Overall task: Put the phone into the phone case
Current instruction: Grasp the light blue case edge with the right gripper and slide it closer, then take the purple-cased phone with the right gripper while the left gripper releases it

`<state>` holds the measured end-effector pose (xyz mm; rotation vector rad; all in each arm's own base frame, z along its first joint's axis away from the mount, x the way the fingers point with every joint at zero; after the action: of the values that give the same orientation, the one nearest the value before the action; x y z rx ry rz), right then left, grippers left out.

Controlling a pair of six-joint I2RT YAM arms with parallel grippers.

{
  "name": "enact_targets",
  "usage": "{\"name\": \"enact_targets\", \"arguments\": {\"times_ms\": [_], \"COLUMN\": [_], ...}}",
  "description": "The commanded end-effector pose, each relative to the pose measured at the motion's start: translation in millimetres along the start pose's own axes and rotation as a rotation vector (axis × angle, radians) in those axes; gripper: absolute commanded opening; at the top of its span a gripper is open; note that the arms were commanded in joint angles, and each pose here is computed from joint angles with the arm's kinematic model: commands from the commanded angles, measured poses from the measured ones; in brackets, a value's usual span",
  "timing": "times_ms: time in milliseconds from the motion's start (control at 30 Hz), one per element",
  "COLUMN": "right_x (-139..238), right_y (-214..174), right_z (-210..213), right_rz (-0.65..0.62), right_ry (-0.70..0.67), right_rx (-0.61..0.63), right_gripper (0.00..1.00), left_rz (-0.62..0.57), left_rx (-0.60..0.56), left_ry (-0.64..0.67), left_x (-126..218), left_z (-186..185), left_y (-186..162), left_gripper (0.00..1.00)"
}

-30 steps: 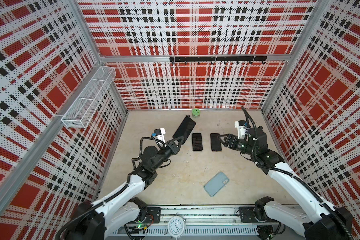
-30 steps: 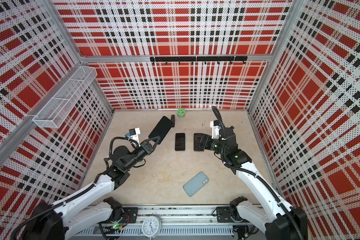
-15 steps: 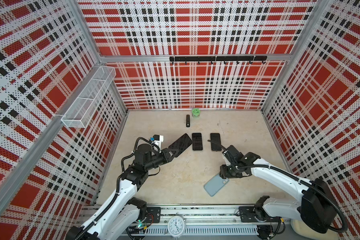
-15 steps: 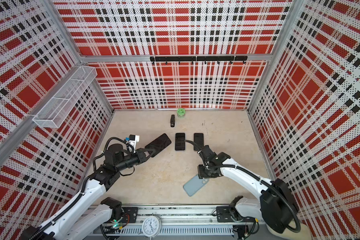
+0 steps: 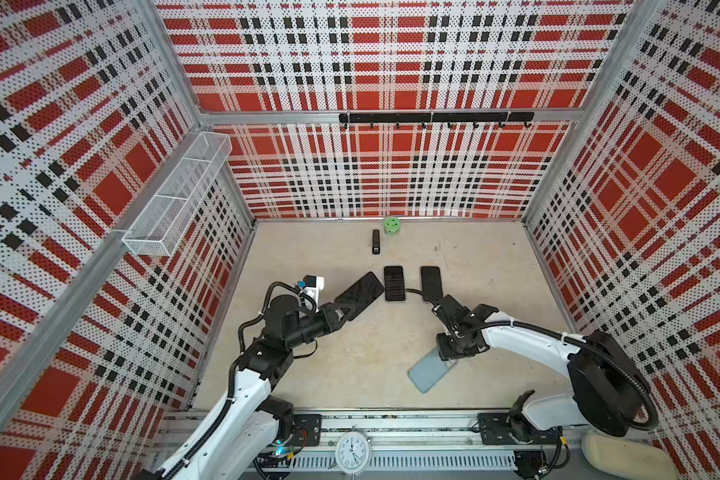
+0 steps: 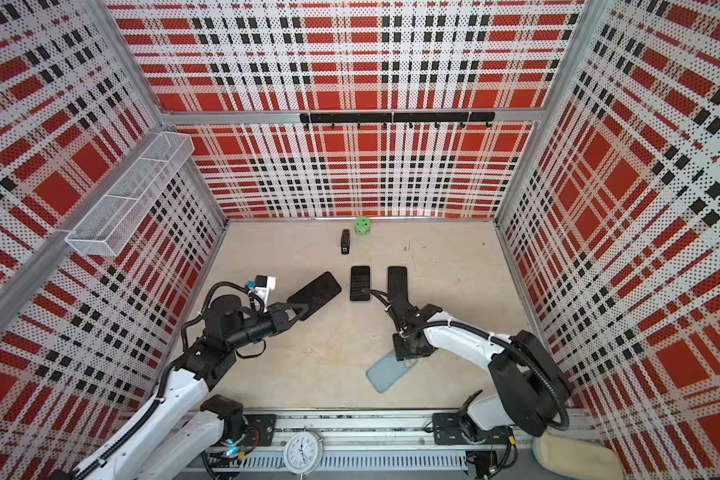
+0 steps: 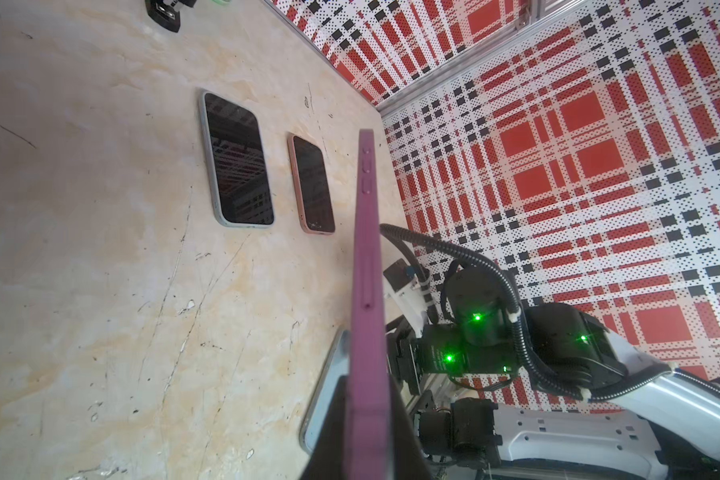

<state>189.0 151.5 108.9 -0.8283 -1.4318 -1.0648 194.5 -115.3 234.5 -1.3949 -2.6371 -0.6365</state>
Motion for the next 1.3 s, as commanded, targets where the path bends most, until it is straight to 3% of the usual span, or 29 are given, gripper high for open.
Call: {"name": "enact_targets", "arguments": {"times_ms": [0, 300, 433, 900, 1133, 1267], "right_x": [-3.9, -24.6, -24.4, -5.1, -13.8, -12.3], "right_y": [14.4, 21.2, 22.4, 60.6, 81.2, 84.9], "right_z": [-0.4, 7.6, 10.0, 22.7, 31.4, 30.8], "right_rz": [-0.032, 0.009, 0.015, -0.082, -0.076, -0.073], "right_ry": [-0.005, 0.044, 0.065, 0.115, 0.131, 0.114], "right_rx": [0.014, 0.035, 0.03, -0.074, -0.055, -0.037], "right_gripper": [0.49, 0.32, 0.19, 0.0, 0.02, 0.2], "left_rz": [-0.063, -0.097, -0.101, -0.113, -0.055, -0.017], "left_rx": [-0.016, -0.005, -0.005, -0.014, -0.026, -0.028], "left_ry": [-0.044, -0.044, -0.049, -0.105, -0.131, -0.14], "left_x": [4.3, 8.6, 9.6, 8.3, 5.7, 3.4], "left_z": [-4.1, -0.8, -0.3, -8.5, -13.4, -14.3], "left_y": [8.5, 11.2, 12.3, 18.4, 15.4, 14.0], "left_gripper": [0.0, 0.0, 0.0, 0.0, 0.0, 0.0]}}
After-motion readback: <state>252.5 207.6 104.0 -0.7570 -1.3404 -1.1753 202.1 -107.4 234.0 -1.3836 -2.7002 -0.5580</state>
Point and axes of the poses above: each gripper's point midway between its finger pads, its own x axis back along the fingers, its own z axis along the line the jaws close on, y = z × x, the point moved 8 cm from there along x, back along the fingers, and after that the axes turned 11 degrees about x, right-handed, at the moved point
